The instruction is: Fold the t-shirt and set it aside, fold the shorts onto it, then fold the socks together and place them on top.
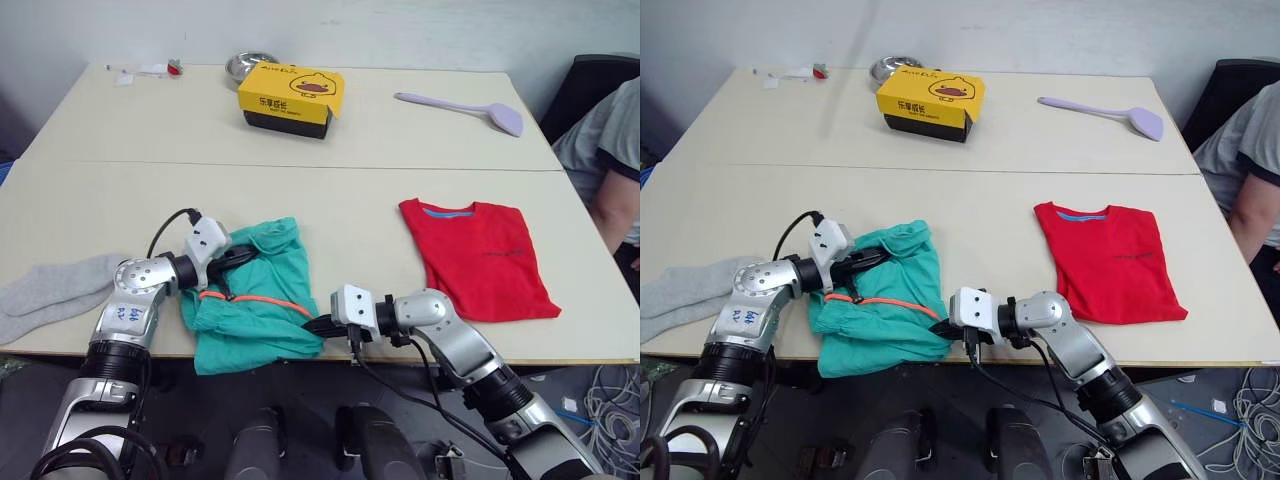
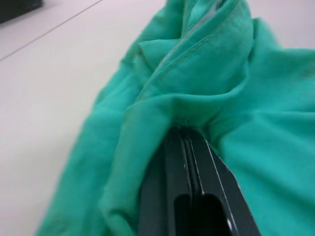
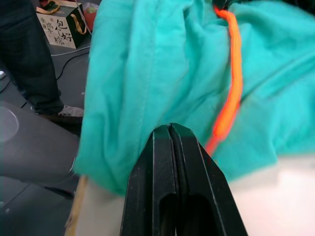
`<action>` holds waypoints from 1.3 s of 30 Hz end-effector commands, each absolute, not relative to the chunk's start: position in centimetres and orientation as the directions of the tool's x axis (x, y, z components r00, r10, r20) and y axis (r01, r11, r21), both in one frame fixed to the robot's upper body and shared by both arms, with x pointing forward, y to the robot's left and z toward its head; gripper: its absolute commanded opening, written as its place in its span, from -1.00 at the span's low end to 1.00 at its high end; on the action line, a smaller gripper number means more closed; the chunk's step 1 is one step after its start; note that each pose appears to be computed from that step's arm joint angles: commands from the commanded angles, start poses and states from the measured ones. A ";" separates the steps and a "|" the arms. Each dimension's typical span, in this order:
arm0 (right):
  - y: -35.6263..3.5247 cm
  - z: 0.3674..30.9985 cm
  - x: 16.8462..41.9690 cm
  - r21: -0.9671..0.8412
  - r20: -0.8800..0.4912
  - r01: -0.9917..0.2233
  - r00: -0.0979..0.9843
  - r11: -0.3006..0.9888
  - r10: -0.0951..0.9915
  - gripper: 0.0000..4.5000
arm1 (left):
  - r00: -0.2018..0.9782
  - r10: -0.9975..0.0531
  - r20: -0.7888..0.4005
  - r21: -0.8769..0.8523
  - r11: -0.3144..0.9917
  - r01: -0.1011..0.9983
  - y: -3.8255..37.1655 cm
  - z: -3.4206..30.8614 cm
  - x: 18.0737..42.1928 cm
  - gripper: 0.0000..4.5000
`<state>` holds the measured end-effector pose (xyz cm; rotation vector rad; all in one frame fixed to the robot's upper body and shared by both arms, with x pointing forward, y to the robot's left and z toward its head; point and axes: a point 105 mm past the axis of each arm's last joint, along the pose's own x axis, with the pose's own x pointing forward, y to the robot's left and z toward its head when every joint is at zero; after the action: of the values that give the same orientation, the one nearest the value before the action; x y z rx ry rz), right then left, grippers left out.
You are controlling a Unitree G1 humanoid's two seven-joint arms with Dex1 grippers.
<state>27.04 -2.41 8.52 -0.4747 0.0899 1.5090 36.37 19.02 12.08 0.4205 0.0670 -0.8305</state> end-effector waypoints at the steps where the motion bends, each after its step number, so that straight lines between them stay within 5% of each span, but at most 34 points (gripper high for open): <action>1: -3.0 8.9 26.6 -0.228 -0.344 -0.974 0.065 -0.016 0.937 -0.98 | 0.732 -0.656 -0.184 0.370 0.644 0.670 21.3 13.1 36.4 -1.00; 5: -2.9 11.5 26.9 -0.251 -0.270 -0.968 0.057 -0.012 0.961 -0.98 | 0.564 -0.826 -0.016 0.271 0.539 0.797 19.9 17.2 33.7 -1.00; 12: 0.1 13.6 28.6 -0.299 -0.182 -0.954 0.099 0.041 0.978 -0.98 | 0.301 -0.944 -0.134 0.227 0.266 0.937 17.7 17.3 28.5 -1.00; 25: 2.3 11.6 34.9 -0.291 -0.139 -0.893 0.395 0.344 0.908 -0.98 | 0.388 -0.856 -0.342 0.181 0.346 0.921 18.9 8.2 25.5 -1.00; 29: 0.9 13.5 33.8 -0.156 -0.081 -0.943 0.309 0.294 0.947 -0.98 | 0.413 -0.886 -0.211 0.139 0.392 0.910 19.0 9.8 24.6 -1.00; 31: -0.1 14.9 32.5 -0.035 -0.056 -0.970 0.242 0.241 0.969 -0.83 | 0.457 -0.883 -0.106 0.105 0.447 0.888 18.9 11.9 24.8 -1.00; 34: -1.9 16.1 30.5 0.108 -0.103 -0.980 0.156 0.167 0.982 -0.44 | 0.468 -0.882 -0.065 0.143 0.455 0.879 19.0 14.4 24.4 -0.74; 39: -4.1 15.8 29.9 0.354 -0.270 -0.907 0.132 0.226 0.954 0.31 | 0.456 -0.888 -0.054 0.171 0.442 0.881 19.9 16.7 23.1 -0.08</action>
<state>30.28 -4.12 14.95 0.0640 0.4313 1.3519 23.92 19.83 15.78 0.1718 -0.0252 -1.0734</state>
